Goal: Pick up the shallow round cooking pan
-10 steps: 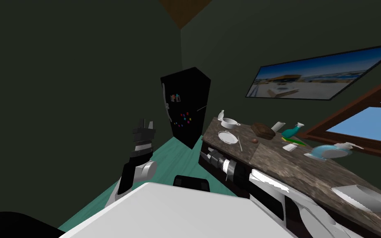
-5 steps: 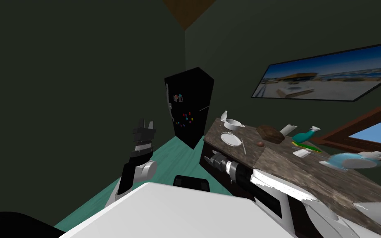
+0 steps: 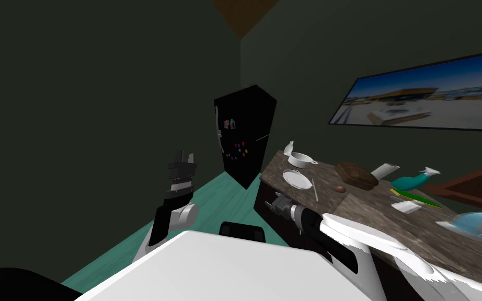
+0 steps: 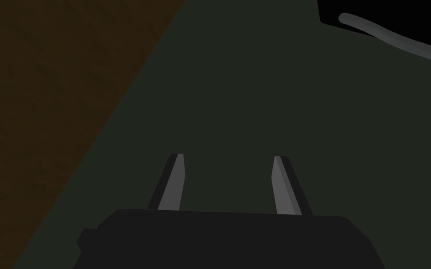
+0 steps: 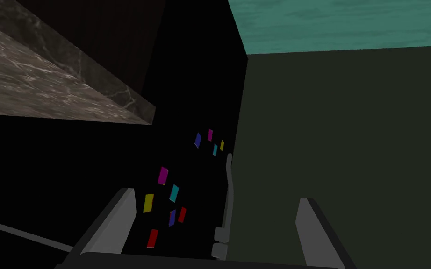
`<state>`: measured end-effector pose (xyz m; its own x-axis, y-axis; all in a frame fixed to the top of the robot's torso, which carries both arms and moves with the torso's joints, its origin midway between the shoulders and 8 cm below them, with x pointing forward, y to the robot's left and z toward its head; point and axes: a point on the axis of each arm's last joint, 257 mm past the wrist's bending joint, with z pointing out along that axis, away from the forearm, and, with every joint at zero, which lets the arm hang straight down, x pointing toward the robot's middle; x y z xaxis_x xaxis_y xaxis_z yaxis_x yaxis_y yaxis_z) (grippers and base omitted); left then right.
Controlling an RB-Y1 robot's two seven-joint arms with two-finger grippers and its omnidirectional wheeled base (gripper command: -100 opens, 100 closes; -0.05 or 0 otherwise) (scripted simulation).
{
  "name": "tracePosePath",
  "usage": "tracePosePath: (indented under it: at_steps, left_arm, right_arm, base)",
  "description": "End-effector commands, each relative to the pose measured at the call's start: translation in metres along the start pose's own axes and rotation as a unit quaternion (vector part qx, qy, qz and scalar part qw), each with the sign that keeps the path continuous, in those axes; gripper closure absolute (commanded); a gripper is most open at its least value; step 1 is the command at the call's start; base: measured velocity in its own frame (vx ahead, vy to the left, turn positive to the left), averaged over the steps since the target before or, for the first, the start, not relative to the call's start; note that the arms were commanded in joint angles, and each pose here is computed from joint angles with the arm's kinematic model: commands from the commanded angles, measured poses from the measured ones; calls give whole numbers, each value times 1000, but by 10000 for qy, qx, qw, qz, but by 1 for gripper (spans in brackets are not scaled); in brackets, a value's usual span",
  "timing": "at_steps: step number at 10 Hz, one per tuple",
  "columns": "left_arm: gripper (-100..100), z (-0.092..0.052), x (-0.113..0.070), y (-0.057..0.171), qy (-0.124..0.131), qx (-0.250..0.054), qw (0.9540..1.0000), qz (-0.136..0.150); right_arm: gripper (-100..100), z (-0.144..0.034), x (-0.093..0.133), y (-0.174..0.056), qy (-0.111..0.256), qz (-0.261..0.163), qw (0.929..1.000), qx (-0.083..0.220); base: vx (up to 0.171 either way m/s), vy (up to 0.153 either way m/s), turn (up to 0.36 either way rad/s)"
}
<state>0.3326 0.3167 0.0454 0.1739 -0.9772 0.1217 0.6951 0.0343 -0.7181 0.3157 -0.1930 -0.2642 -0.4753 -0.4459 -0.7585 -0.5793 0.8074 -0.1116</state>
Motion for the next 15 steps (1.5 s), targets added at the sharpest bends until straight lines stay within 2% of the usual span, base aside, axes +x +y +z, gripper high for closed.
tracePosePath:
  at_steps: [1,2,3,4,5,6,7,8,9,11,12,13,14,15]
  left_arm:
    - [0,0,0,0,0,0,10000,0]
    - [0,0,0,0,0,0,10000,0]
    - [0,0,0,0,0,0,10000,0]
    - [0,0,0,0,0,0,10000,1]
    - [0,0,0,0,0,0,10000,0]
    - [0,0,0,0,0,0,10000,1]
    - [0,0,0,0,0,0,10000,0]
    - [0,0,0,0,0,0,10000,1]
    - [0,0,0,0,0,0,10000,1]
    - [0,0,0,0,0,0,10000,1]
    - [0,0,0,0,0,0,10000,1]
    - [0,0,0,0,0,-1,10000,1]
    - [0,0,0,0,0,0,10000,1]
    - [0,0,0,0,0,-1,10000,1]
  right_arm:
    - [-100,-1,13,-14,225,-197,9993,213]
    - [-100,-5,23,-32,437,-552,9967,407]
    - [-100,-6,28,-34,513,-550,9961,467]
    - [-100,-11,36,-55,724,-889,9909,700]
    - [-100,-11,42,-55,790,-879,9904,715]
    - [-100,-17,50,-75,1007,-1190,9833,940]
    - [-100,-18,54,-75,1056,-1183,9828,951]
    - [-100,-25,64,-92,1288,-1450,9744,1138]
    - [-100,-26,64,-94,1309,-1459,9735,1174]
    - [-100,-41,77,-130,1717,-1935,9532,1562]
    - [-100,-42,82,-130,1777,-1932,9522,1566]
    - [-100,-50,89,-144,1973,-2129,9417,1704]
    - [-100,-50,90,-146,1990,-2129,9408,1730]
    - [-100,-58,97,-159,2190,-2300,9296,1870]
  base:
    - [11,-34,93]
    - [11,-40,148]
    - [10,-35,89]
    - [14,-39,118]
    - [14,-34,86]
    - [11,-40,158]
    - [16,-43,72]
    - [23,-48,119]
    - [17,-42,73]
    - [23,-52,157]
    - [20,-57,75]
    - [22,-55,89]
    - [18,-42,54]
    - [21,-42,109]
